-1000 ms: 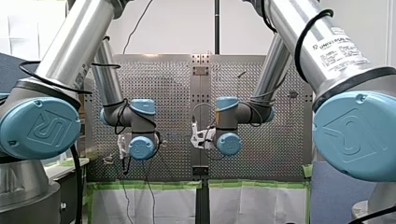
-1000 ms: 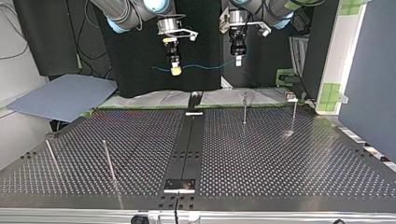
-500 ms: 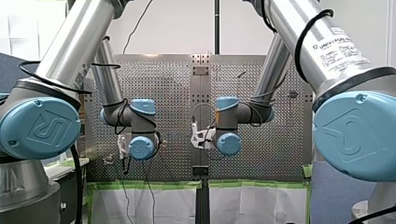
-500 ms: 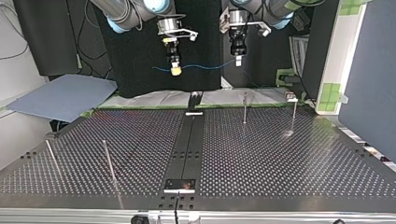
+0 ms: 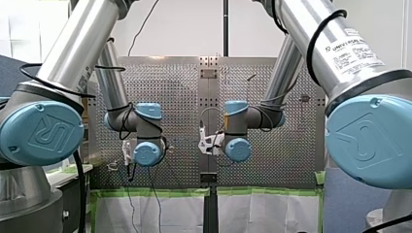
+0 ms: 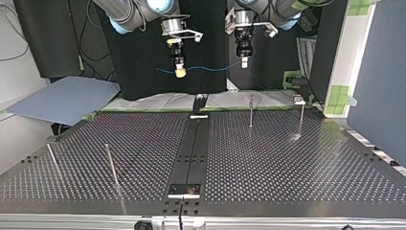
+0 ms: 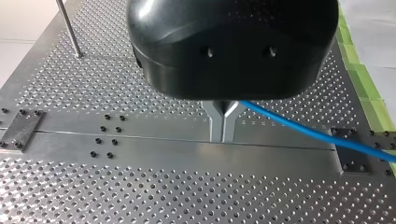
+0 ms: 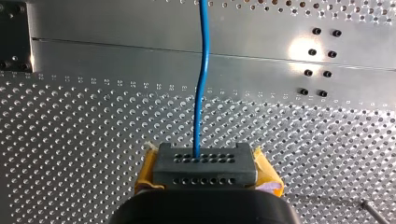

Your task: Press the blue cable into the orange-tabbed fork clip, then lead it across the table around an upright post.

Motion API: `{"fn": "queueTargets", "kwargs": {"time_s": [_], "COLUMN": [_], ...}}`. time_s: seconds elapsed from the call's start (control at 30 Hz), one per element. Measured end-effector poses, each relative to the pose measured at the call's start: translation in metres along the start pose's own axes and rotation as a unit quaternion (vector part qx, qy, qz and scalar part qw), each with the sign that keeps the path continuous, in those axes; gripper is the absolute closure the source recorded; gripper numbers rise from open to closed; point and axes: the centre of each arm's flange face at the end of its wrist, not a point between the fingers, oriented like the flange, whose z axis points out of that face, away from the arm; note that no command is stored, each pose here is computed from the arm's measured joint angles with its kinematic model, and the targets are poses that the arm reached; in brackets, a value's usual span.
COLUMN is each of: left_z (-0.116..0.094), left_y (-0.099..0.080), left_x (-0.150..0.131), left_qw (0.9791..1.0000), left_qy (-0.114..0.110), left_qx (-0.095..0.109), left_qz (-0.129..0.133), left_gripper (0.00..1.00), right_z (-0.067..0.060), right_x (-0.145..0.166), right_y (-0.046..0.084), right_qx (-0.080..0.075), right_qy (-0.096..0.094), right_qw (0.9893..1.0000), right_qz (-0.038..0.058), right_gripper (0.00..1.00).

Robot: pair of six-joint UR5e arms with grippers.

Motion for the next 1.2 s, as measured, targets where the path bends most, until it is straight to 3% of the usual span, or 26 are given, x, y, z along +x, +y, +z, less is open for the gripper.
{"fn": "queueTargets", "kwargs": {"time_s": [0.57, 0.77, 0.93, 1.2], "left_z": [0.000, -0.018, -0.030, -0.032], "left_y": [0.000, -0.005, -0.010, -0.011], "left_x": [0.000, 0.016, 0.027, 0.029], "left_qw": [1.0000, 0.9994, 0.9984, 0.9981], "left_qy": [0.000, 0.020, 0.033, 0.035], "left_qx": [0.001, 0.024, 0.039, 0.043], "left_qz": [0.000, 0.016, 0.026, 0.027], "left_gripper": [1.00, 1.00, 1.00, 1.00], "right_z": [0.000, 0.000, -0.003, -0.011], "right_x": [0.000, 0.000, -0.017, -0.051], "right_y": [0.000, 0.001, 0.009, 0.010], "right_qx": [0.000, -0.001, -0.010, -0.009], "right_qy": [0.000, 0.000, -0.019, -0.051], "right_qw": [1.0000, 1.0000, 0.9997, 0.9984], "right_qz": [0.0000, -0.0005, -0.0110, -0.0209], "right_gripper": [1.00, 1.00, 1.00, 1.00]}}
